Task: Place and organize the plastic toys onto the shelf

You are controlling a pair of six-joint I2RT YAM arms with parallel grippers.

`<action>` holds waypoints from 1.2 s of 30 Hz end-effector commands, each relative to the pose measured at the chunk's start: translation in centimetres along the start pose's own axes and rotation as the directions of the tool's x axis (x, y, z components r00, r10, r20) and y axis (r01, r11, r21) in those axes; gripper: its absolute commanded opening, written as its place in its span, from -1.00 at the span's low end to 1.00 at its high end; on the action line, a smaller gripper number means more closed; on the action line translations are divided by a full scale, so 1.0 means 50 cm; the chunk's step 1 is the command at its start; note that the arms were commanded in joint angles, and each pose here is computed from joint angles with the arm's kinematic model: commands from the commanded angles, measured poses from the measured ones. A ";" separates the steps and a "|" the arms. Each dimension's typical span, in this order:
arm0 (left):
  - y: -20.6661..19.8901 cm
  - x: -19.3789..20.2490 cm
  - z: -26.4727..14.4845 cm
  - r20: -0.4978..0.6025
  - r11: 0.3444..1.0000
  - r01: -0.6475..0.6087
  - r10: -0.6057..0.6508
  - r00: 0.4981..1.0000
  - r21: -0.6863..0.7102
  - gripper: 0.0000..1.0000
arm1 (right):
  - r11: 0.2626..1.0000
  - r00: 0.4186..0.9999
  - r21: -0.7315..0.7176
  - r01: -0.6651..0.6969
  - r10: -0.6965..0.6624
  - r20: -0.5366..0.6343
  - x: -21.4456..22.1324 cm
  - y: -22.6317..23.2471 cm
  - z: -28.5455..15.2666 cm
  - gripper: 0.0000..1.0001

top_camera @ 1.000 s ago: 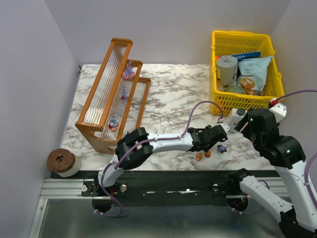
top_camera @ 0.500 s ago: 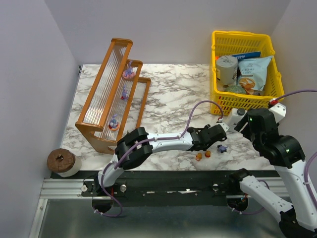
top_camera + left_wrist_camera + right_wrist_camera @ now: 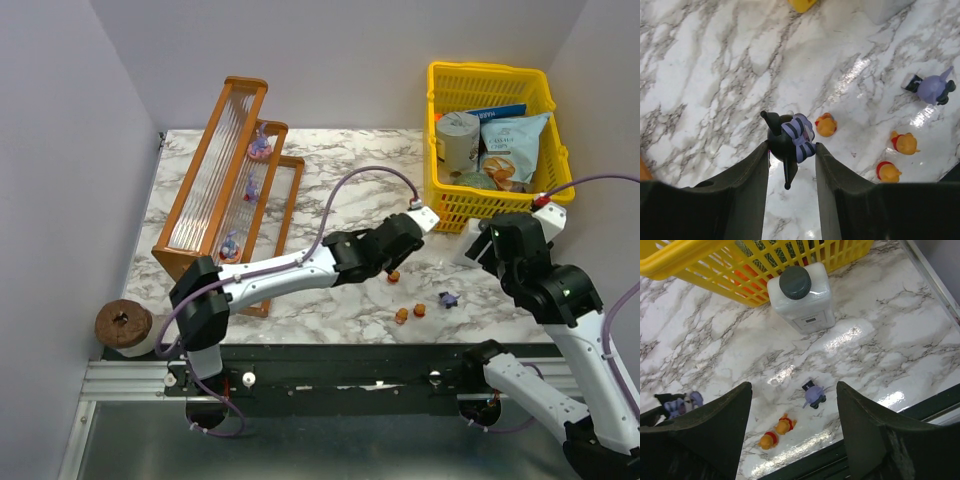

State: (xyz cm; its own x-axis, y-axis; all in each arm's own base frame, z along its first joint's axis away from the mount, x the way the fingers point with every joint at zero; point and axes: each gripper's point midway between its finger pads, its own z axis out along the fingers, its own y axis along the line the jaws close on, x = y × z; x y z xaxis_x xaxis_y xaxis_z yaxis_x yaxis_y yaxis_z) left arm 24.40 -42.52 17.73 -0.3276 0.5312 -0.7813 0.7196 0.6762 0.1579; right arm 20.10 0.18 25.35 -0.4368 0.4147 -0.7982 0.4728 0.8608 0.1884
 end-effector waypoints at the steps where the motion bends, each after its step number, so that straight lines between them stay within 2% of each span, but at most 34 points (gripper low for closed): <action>1: 0.076 0.019 -0.021 -0.007 0.998 -0.036 0.036 0.999 -0.044 -0.72 | 1.000 1.000 -0.021 -0.014 0.014 0.010 -0.002 0.019 0.016 0.52; 6: 0.169 0.086 -0.026 -0.060 0.995 -0.074 0.070 0.996 -0.066 -0.85 | 0.999 1.000 -0.034 -0.011 0.011 0.000 0.004 0.032 0.027 0.52; 10: 0.257 0.144 -0.030 -0.120 0.984 -0.116 0.101 0.988 -0.132 -0.87 | 0.999 1.000 -0.033 -0.003 0.003 -0.004 0.009 0.033 0.031 0.52; 23: 0.391 0.260 -0.007 -0.348 0.928 -0.275 0.178 0.920 -0.252 -0.87 | 0.999 0.999 -0.031 0.027 -0.028 -0.018 0.023 0.029 0.038 0.52; 27: 0.421 0.264 -0.010 -0.340 0.934 -0.249 0.153 0.928 -0.258 -0.87 | 0.999 0.999 -0.025 0.037 -0.038 -0.023 0.028 0.025 0.042 0.52; 29: 0.436 0.269 -0.020 -0.327 0.935 -0.236 0.143 0.934 -0.265 -0.79 | 0.999 0.999 -0.026 0.040 -0.040 -0.025 0.030 0.026 0.043 0.52; 36: 0.456 0.269 -0.042 -0.242 0.934 -0.252 0.191 0.951 -0.252 -0.81 | 0.998 0.998 -0.018 0.060 -0.060 -0.031 0.029 0.029 0.047 0.52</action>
State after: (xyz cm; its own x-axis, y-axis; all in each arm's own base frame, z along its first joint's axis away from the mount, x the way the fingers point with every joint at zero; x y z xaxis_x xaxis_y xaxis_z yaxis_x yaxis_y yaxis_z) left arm 34.69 -18.35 9.72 -0.4214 0.7694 -0.4800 0.5935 0.6342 0.4955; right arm 21.61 1.39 23.05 -0.4878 0.3823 -0.7848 0.4358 0.8856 0.1605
